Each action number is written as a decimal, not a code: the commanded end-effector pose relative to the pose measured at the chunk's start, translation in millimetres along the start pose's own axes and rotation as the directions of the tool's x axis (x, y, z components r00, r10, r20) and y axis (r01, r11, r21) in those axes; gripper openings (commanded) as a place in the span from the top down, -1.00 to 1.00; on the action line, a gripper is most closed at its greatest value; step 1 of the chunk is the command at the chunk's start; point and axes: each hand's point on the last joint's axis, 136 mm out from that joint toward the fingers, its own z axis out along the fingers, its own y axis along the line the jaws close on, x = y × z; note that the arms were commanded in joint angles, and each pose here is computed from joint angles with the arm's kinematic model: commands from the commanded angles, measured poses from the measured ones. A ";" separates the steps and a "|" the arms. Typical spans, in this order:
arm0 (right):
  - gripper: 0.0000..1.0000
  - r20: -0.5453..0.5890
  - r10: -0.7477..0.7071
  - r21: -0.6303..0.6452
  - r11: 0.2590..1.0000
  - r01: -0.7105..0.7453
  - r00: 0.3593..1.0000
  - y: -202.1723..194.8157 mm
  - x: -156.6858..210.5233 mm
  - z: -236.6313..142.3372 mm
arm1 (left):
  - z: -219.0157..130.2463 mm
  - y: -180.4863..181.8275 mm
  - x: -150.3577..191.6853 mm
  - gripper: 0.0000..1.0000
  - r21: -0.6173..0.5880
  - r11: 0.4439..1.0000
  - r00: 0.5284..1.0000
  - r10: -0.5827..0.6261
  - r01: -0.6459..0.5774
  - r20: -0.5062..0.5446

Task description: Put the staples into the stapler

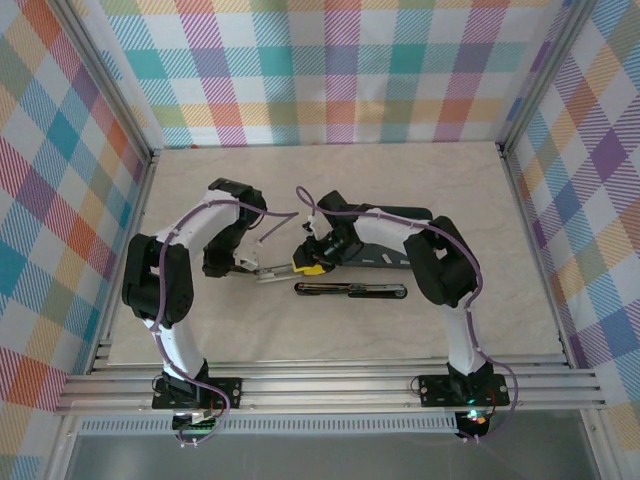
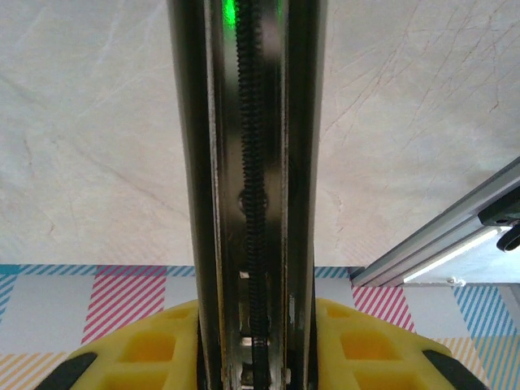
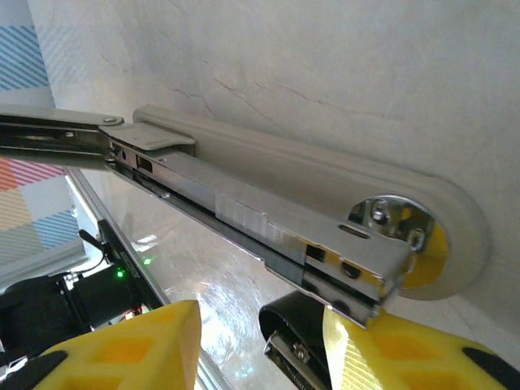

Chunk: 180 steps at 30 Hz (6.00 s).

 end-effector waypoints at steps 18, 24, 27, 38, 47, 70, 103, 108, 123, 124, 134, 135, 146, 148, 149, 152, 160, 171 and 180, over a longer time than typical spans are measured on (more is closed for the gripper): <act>0.25 0.004 0.093 0.006 0.996 -0.093 0.996 -9.5 -1.0 -5.9 | 7.3 -10.3 -1.4 0.46 0.027 1.000 1.000 0.010 -0.011 0.014; 0.26 -0.016 0.100 0.006 0.995 -0.100 0.995 -12.7 1.9 2.9 | 6.8 -9.2 -1.6 0.46 0.026 1.000 1.000 0.007 -0.008 0.015; 0.34 -0.017 0.098 0.000 0.995 -0.098 0.995 -12.3 0.0 6.0 | 6.2 -9.5 -1.3 0.47 0.024 1.000 1.000 0.006 -0.006 0.018; 0.28 -0.006 0.098 -0.013 0.995 -0.098 0.995 -11.4 -8.4 12.1 | 5.8 -11.3 -2.4 0.47 0.029 0.999 1.000 0.017 -0.018 0.022; 0.47 -0.007 0.120 0.020 0.993 -0.119 0.993 -23.4 -10.4 19.2 | -7.1 -4.6 -9.8 0.47 0.004 1.000 0.999 0.005 -0.005 0.051; 0.51 -0.010 0.123 0.050 0.991 -0.122 0.992 -30.1 -5.6 21.7 | -89.2 7.1 -71.7 0.48 -0.103 0.995 0.964 0.036 -0.009 0.262; 0.52 0.006 0.151 -0.023 0.988 -0.151 0.988 -29.2 -5.7 17.9 | -122.9 9.3 -152.1 0.53 -0.055 0.993 0.612 -0.023 0.109 0.790; 0.52 0.007 0.162 -0.034 0.986 -0.162 0.987 -31.2 -6.2 17.9 | -121.6 11.1 -159.5 0.55 -0.042 0.995 0.607 -0.023 0.092 0.795; 0.52 0.015 0.173 -0.071 0.983 -0.172 0.985 -32.1 -8.0 15.9 | -118.3 18.7 -183.1 0.60 -0.021 0.998 0.592 -0.019 0.061 0.806; 0.52 0.014 0.173 -0.075 0.982 -0.172 0.985 -32.0 -8.0 16.4 | -118.1 19.1 -184.3 0.60 -0.019 0.998 0.592 -0.021 0.061 0.806; 0.52 0.027 0.176 -0.137 0.976 -0.171 0.984 -29.2 -9.2 12.5 | -107.6 20.6 -198.1 0.61 -0.007 0.999 0.606 -0.024 0.049 0.795; 0.52 0.030 0.179 -0.141 0.975 -0.173 0.983 -29.6 -9.7 11.5 | -106.2 20.4 -198.9 0.61 -0.005 0.999 0.613 -0.024 0.046 0.790; 0.50 0.039 0.194 -0.173 0.968 -0.185 0.980 -32.5 -9.1 10.0 | -93.8 19.0 -213.8 0.61 -0.002 1.000 0.653 0.000 0.002 0.757; 0.49 0.045 0.198 -0.175 0.967 -0.187 0.979 -33.7 -9.0 8.1 | -90.7 19.4 -215.2 0.61 -0.001 1.000 0.662 0.002 -0.001 0.749; 0.47 0.047 0.199 -0.178 0.966 -0.187 0.979 -33.8 -8.4 7.2 | -88.0 18.6 -216.0 0.61 0.001 1.000 0.668 0.004 -0.007 0.744; 0.44 0.058 0.205 -0.182 0.965 -0.191 0.977 -36.1 -8.1 3.9 | -82.8 18.0 -218.0 0.62 0.010 1.000 0.680 0.002 -0.014 0.734; 0.36 0.090 0.197 -0.201 0.964 -0.176 0.976 -33.8 -8.3 -7.8 | -73.5 15.6 -219.2 0.62 0.027 0.999 0.703 0.006 -0.035 0.711; 0.28 0.153 0.233 -0.143 0.967 -0.212 0.960 -52.2 -8.4 -36.5 | -63.3 11.9 -226.5 0.60 0.054 0.997 0.723 0.004 -0.058 0.691; 0.26 0.175 0.209 -0.143 0.972 -0.185 0.962 -42.1 -12.4 -47.3 | -76.0 13.2 -231.1 0.12 0.077 0.996 0.692 -0.028 -0.040 0.722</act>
